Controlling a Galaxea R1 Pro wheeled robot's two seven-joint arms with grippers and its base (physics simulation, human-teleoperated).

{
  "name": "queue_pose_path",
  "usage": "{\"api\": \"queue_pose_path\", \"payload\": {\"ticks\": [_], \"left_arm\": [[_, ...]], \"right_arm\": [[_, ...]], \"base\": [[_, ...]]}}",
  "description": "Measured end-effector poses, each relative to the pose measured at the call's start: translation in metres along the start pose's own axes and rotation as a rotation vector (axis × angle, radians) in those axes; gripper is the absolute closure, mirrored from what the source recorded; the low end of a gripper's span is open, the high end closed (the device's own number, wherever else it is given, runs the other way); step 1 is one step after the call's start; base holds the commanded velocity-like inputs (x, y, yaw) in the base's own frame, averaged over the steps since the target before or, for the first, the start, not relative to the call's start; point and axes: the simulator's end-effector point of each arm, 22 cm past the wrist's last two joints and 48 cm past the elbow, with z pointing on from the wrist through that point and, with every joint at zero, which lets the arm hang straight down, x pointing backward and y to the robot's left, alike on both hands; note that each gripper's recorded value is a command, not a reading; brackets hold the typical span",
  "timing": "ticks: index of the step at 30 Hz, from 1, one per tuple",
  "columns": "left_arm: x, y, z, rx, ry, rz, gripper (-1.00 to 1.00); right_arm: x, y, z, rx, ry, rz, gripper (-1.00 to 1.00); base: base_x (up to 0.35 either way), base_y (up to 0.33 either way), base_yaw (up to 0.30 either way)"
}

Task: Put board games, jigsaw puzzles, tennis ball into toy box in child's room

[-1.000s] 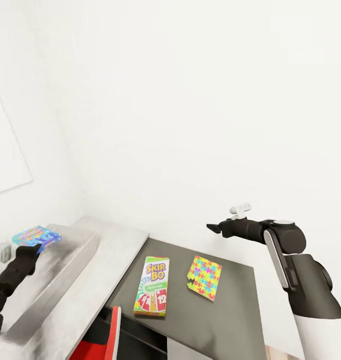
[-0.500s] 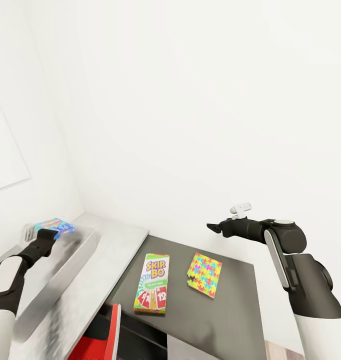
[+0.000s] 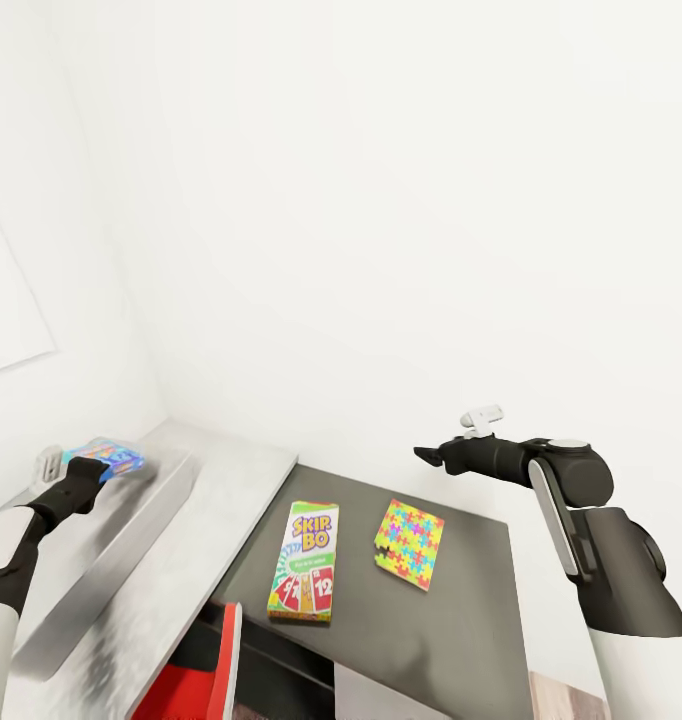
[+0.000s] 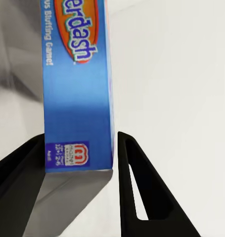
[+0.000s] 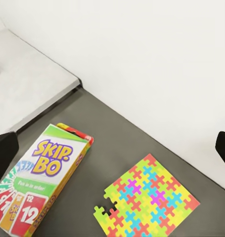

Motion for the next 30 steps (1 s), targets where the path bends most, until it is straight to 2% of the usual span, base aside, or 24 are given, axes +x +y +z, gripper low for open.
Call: {"api": "queue_pose_path", "payload": {"ticks": [6, 7, 11, 14, 17, 26, 30], "left_arm": [[0.001, 0.006, 0.002, -0.01, 0.002, 0.002, 1.0], [-0.005, 0.016, 0.002, -0.03, -0.001, 0.006, 1.0], [-0.009, 0.015, 0.007, -0.022, -0.003, -0.012, 1.0], [-0.004, 0.018, 0.02, -0.015, 0.015, -0.041, 1.0], [0.003, 0.024, 0.029, -0.013, 0.037, -0.007, 1.0], [0.004, 0.033, 0.033, -0.018, 0.042, 0.001, 1.0], [0.004, 0.032, 0.034, 0.0, 0.043, 0.008, 1.0]], "right_arm": [[0.004, -0.001, 0.004, -0.001, 0.009, 0.004, -1.0], [0.005, -0.001, 0.005, -0.001, 0.01, 0.004, -1.0], [0.008, -0.003, 0.007, -0.001, 0.016, 0.006, -1.0], [0.01, -0.003, 0.009, -0.003, 0.021, 0.01, -1.0], [0.012, -0.003, 0.011, -0.004, 0.024, 0.012, -1.0], [0.018, -0.008, 0.015, 0.0, 0.037, 0.015, -1.0], [0.02, -0.009, 0.017, 0.001, 0.042, 0.017, -1.0]], "base": [[0.0, 0.0, 0.0], [0.0, 0.0, 0.0], [0.0, 0.0, 0.0], [0.0, 0.0, 0.0], [0.0, 0.0, 0.0], [0.0, 0.0, 0.0], [0.0, 0.0, 0.0]]}}
